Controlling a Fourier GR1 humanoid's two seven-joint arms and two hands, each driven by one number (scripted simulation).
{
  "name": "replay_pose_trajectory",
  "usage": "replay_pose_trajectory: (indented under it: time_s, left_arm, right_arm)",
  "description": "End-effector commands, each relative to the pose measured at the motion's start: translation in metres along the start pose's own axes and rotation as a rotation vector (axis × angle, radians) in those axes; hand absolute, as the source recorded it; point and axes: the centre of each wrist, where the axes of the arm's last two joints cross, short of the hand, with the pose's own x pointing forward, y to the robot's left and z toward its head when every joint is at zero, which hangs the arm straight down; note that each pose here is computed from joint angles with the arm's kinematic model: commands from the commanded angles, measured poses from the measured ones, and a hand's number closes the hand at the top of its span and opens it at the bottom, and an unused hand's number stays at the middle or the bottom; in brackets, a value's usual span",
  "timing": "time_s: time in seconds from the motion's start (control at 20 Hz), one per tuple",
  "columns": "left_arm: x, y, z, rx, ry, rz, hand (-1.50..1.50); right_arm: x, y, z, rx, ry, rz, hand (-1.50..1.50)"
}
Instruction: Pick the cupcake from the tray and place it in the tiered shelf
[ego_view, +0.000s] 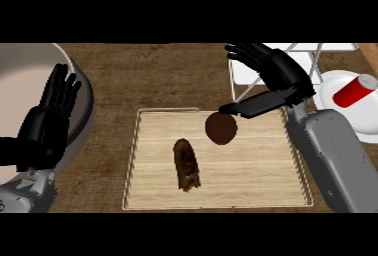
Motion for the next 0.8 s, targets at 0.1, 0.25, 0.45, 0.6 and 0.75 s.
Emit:
replay_pose_trajectory:
  time_s: [0.1, 0.25, 0.45, 0.6, 0.75]
  left_arm:
    - [-0.029, 0.011, 0.014, 0.058, 0.141, -0.041, 0.0]
    - [-0.033, 0.013, 0.017, 0.071, 0.146, -0.033, 0.0]
    - [-0.03, 0.013, 0.014, 0.055, 0.151, -0.028, 0.0]
    - [-0.023, 0.015, 0.01, 0.047, 0.139, -0.041, 0.0]
    - [-0.028, 0.012, 0.009, 0.061, 0.141, -0.03, 0.0]
  right_arm:
    - [0.054, 0.0, -0.002, 0.275, 0.124, 0.358, -1.5]
    - [0.083, 0.016, -0.007, 0.36, 0.178, 0.508, -1.5]
    - [0.102, 0.047, -0.01, 0.378, 0.224, 0.853, -1.5]
    - [0.114, 0.076, -0.022, 0.366, 0.3, 0.991, -1.5]
    - [0.112, 0.109, -0.028, 0.371, 0.372, 1.062, -1.5]
